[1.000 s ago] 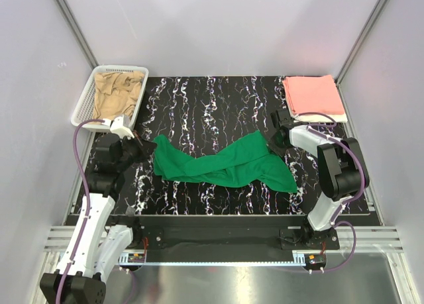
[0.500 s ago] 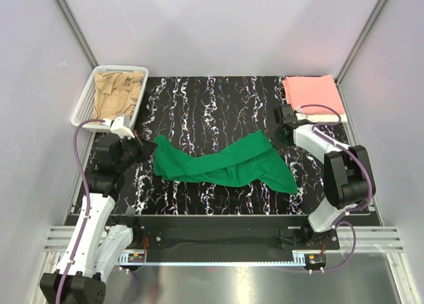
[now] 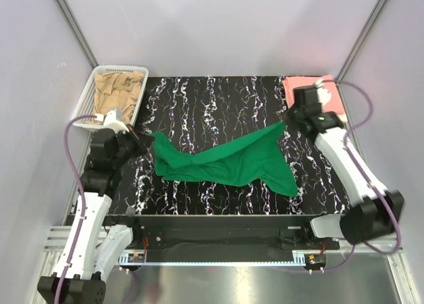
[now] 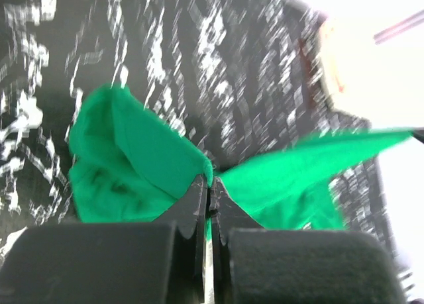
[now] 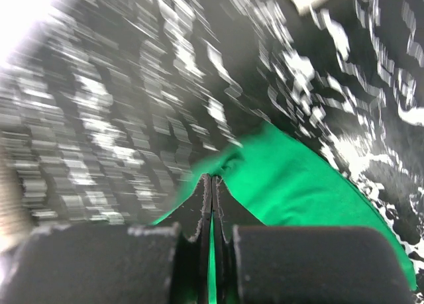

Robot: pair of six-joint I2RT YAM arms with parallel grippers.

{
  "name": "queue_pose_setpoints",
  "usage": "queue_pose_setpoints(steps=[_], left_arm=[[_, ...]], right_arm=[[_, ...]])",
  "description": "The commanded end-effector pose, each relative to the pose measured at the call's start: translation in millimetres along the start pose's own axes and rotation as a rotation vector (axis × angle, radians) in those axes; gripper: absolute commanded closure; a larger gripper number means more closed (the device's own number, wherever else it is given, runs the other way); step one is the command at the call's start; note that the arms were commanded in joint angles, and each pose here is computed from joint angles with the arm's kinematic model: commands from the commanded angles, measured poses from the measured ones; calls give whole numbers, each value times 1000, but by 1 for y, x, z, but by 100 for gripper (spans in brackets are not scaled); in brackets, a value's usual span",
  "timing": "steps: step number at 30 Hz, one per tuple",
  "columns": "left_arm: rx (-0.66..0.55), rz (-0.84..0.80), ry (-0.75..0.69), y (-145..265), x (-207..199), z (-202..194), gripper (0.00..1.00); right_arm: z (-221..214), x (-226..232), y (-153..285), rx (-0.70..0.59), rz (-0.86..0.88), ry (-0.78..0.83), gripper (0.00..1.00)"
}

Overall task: Fold and stack the t-shirts
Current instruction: Flatten the tshirt out

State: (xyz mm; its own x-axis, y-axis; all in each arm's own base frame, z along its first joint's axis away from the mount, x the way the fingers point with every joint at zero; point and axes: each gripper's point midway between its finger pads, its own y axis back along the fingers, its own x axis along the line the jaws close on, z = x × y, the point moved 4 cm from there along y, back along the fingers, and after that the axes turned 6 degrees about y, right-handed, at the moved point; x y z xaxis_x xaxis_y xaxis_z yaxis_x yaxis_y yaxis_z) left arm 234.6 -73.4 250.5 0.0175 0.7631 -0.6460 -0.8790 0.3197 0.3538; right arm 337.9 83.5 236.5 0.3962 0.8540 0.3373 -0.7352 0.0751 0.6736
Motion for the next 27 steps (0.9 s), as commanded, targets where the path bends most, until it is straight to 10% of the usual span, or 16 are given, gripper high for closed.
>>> queue_pose_setpoints(steps=[1,8,14,27], left_arm=[[-202,-94,9,30,-53,65,100],[-403,-256,21,114,-130,129,100],[-449,-385,33,178,-160,125,100],[-450,-254,52,78,-143,163,100]], right_arm=[[57,-2,94,-228,77,-38,100],[86,-43,261,-550,322,-254,100],[70,-59,330,-568,517,-324,100],[121,30,224,-491,457,-146,100]])
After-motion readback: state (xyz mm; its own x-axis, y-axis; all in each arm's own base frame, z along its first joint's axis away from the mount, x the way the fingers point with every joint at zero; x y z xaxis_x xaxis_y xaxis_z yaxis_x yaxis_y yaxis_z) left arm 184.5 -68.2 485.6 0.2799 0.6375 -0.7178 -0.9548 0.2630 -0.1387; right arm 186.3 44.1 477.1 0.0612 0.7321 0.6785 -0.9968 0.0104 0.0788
